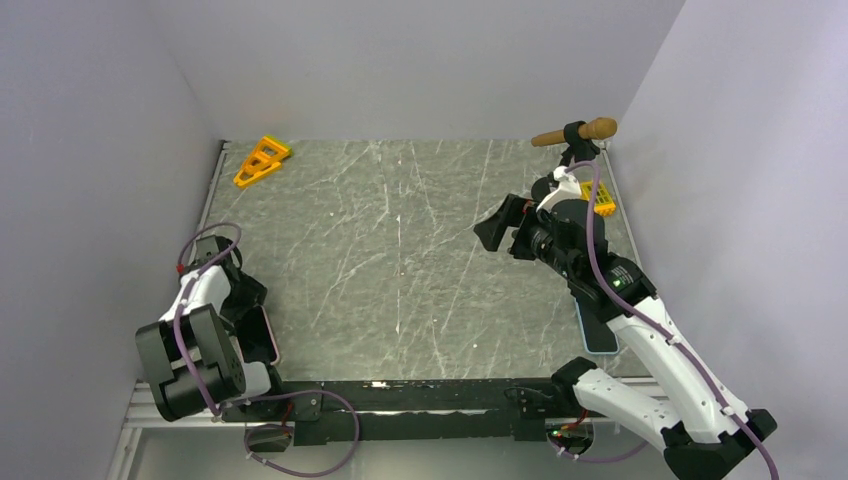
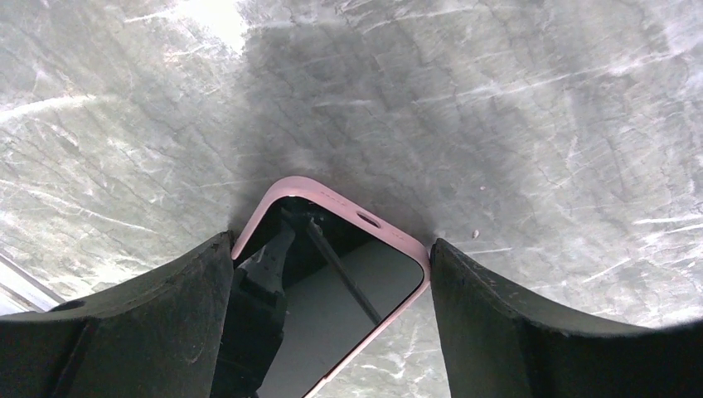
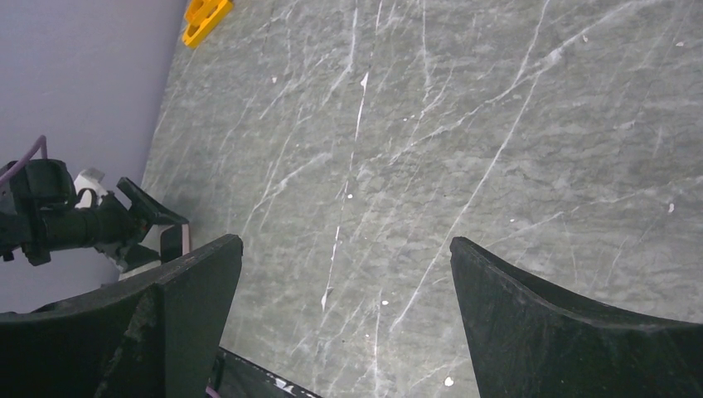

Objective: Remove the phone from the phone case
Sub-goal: Pick up the phone at the center of the board.

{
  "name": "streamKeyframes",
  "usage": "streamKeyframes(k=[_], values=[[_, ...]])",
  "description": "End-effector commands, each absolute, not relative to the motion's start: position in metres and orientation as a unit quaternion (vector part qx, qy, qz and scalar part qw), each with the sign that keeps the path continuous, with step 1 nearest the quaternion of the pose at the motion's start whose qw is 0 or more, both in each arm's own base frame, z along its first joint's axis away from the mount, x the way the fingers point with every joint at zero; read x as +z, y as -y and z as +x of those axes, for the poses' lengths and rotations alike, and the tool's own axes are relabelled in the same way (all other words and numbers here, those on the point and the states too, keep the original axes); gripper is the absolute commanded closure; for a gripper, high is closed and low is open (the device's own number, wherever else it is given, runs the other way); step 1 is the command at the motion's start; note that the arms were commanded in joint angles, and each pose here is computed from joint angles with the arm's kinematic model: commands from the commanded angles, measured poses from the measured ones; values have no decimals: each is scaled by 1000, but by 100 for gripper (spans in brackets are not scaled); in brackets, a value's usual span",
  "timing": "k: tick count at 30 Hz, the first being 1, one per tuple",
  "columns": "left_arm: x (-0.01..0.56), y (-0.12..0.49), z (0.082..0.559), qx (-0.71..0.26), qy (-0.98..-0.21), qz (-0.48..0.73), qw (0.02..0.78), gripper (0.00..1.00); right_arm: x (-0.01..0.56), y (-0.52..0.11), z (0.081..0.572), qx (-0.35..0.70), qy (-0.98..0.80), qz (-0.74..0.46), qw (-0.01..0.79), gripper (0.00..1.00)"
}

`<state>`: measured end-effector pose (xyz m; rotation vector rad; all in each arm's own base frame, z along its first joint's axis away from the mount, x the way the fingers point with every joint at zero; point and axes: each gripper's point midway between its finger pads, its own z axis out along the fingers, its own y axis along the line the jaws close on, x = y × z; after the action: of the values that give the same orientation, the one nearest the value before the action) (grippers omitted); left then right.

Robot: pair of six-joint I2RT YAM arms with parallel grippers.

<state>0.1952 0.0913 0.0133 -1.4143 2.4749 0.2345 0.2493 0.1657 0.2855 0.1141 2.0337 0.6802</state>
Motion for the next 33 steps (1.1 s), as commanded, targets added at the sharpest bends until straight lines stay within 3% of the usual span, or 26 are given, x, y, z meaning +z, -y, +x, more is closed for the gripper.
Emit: streamKeyframes(k=[1,5,11,14,18,29,33], values=[[-3,-48,188,13,-854,-510,99,30,284,-173,252,285,-835,41,470,0],[7,-38,192,0,-837,-536,110,27,267,-180,254,285,-847,35,447,0],[15,-5,205,-86,-788,-601,104,34,248,-200,254,318,-852,23,415,0],[25,5,215,-97,-779,-610,106,28,241,-205,255,320,-856,18,405,0],[36,16,222,-99,-784,-602,116,1,236,-208,254,323,-858,17,399,0],[28,18,195,-27,-847,-518,116,0,230,-216,246,339,-854,10,394,0],[17,28,182,-31,-848,-522,84,1,227,-219,245,344,-854,10,391,0]])
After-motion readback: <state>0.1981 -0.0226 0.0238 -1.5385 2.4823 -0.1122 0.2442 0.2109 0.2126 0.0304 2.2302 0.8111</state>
